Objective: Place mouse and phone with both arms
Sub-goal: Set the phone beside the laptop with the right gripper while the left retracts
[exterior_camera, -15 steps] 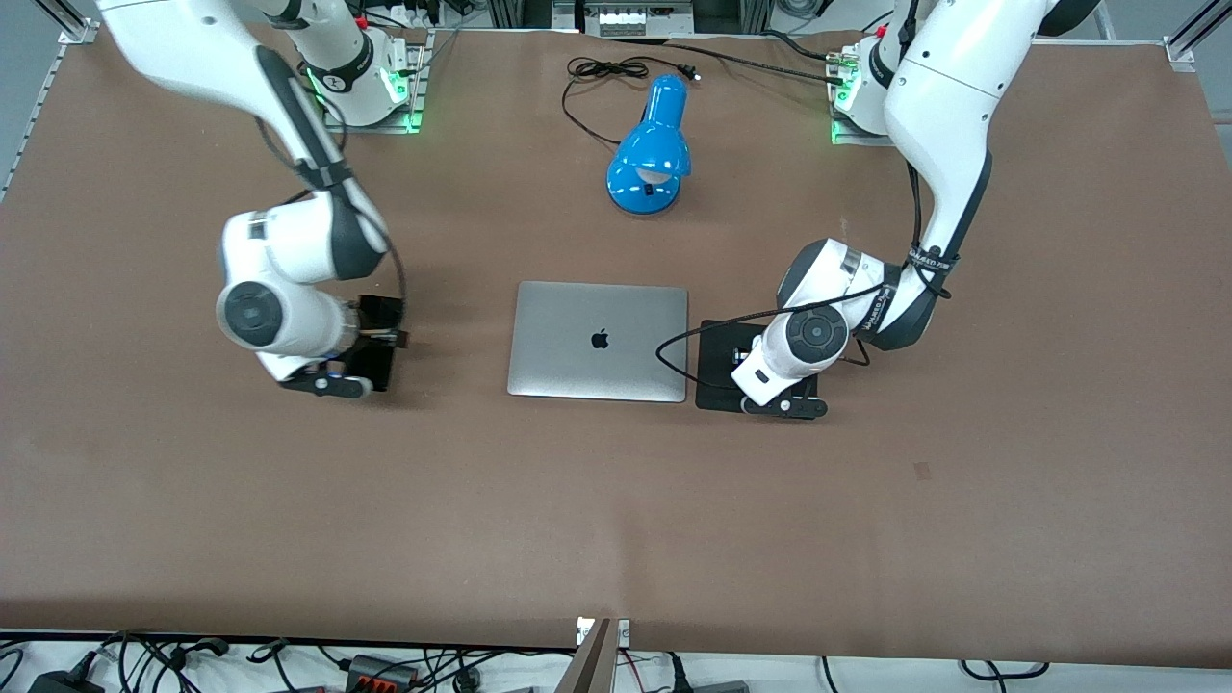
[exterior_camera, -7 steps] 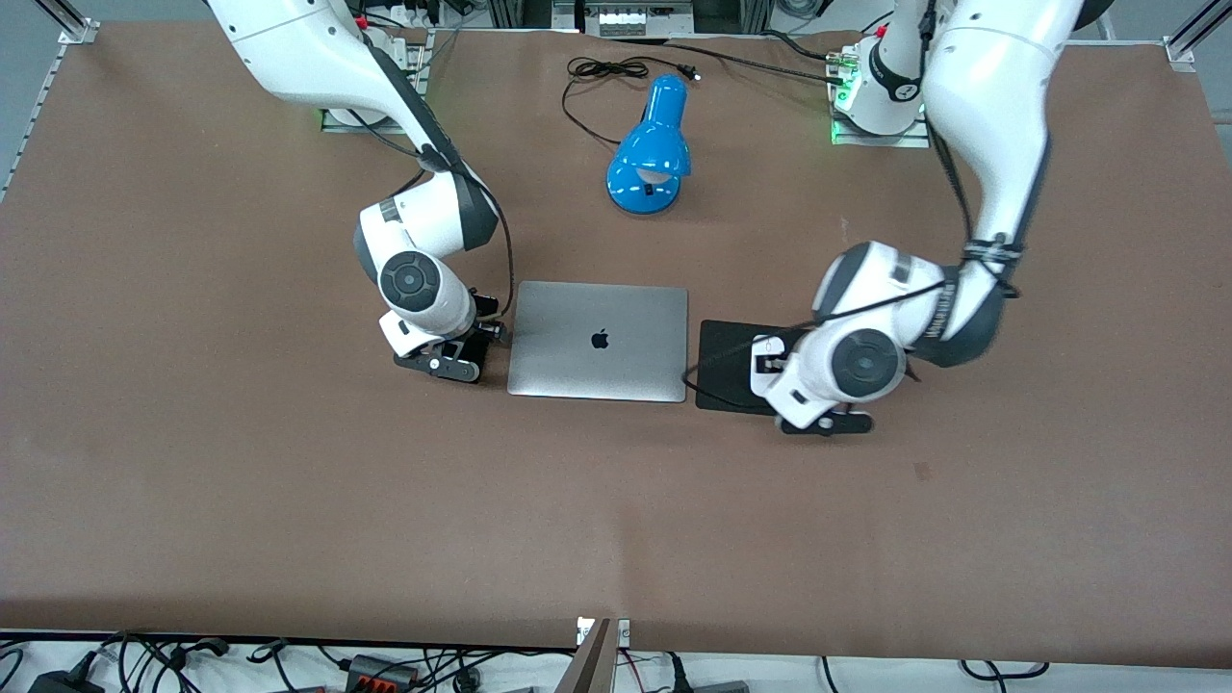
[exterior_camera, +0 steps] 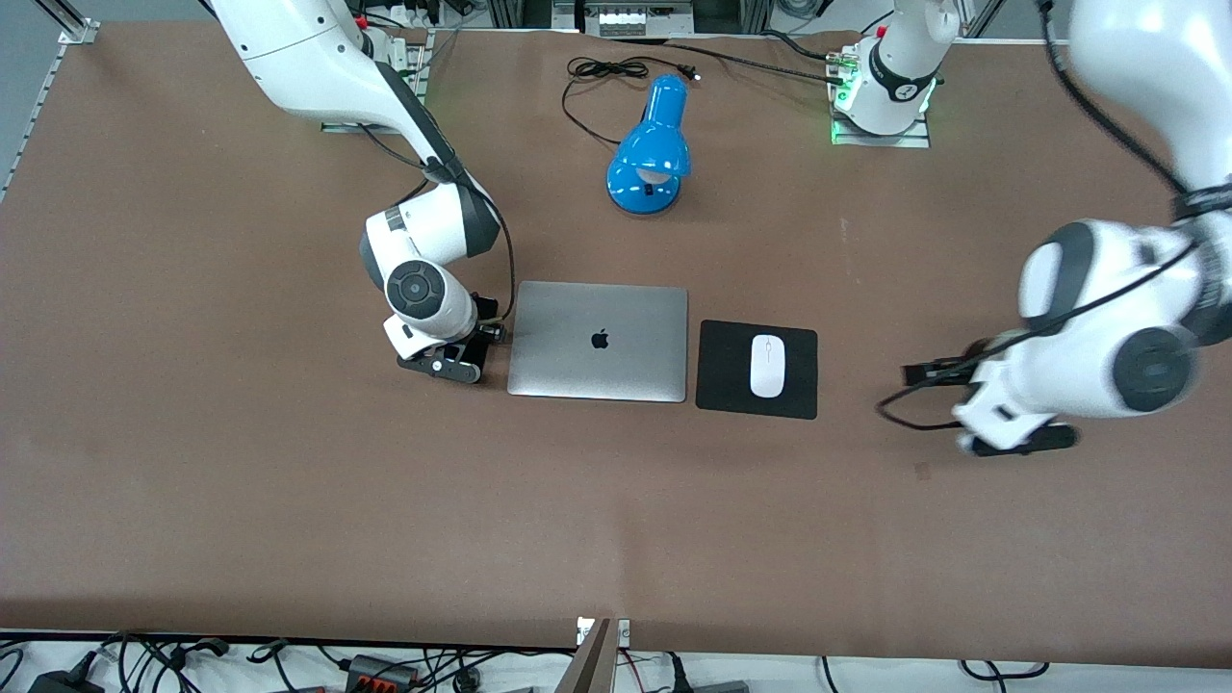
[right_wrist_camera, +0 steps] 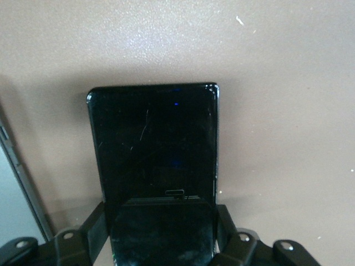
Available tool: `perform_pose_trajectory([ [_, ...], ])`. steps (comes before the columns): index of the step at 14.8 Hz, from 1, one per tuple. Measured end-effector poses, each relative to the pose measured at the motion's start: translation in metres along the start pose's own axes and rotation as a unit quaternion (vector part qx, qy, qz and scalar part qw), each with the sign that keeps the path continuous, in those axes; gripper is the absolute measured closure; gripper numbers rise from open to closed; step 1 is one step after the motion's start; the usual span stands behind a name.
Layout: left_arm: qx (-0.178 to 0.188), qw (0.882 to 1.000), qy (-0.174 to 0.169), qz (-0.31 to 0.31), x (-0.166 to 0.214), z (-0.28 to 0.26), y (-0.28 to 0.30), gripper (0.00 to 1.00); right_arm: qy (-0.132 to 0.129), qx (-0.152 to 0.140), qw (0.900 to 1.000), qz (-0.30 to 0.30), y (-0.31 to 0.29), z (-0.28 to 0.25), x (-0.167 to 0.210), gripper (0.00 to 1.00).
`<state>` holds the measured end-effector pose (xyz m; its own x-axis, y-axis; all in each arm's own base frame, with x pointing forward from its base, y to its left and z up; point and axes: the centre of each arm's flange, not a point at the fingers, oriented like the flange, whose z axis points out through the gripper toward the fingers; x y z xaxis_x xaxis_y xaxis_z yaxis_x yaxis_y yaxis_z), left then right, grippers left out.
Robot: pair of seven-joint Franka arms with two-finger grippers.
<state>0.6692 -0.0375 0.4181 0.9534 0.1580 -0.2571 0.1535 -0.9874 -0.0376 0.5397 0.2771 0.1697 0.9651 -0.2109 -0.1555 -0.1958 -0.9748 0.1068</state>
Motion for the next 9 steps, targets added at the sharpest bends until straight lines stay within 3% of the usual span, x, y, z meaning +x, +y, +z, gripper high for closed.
perform_pose_trajectory([
  [5, -0.001, 1.0, 0.025, -0.016, -0.051, -0.085, -0.04, 0.0, 0.001, 0.001, 1.0, 0.002, 0.0, 0.0, 0.0, 0.19],
  [8, 0.005, 1.0, 0.007, -0.019, -0.075, -0.103, -0.047, 0.0, 0.007, 0.006, 1.0, 0.016, -0.001, -0.005, 0.001, 0.0],
  [9, 0.006, 1.0, 0.001, -0.016, -0.079, -0.109, -0.05, 0.0, 0.014, 0.012, 1.0, 0.017, -0.002, -0.014, 0.002, 0.0],
])
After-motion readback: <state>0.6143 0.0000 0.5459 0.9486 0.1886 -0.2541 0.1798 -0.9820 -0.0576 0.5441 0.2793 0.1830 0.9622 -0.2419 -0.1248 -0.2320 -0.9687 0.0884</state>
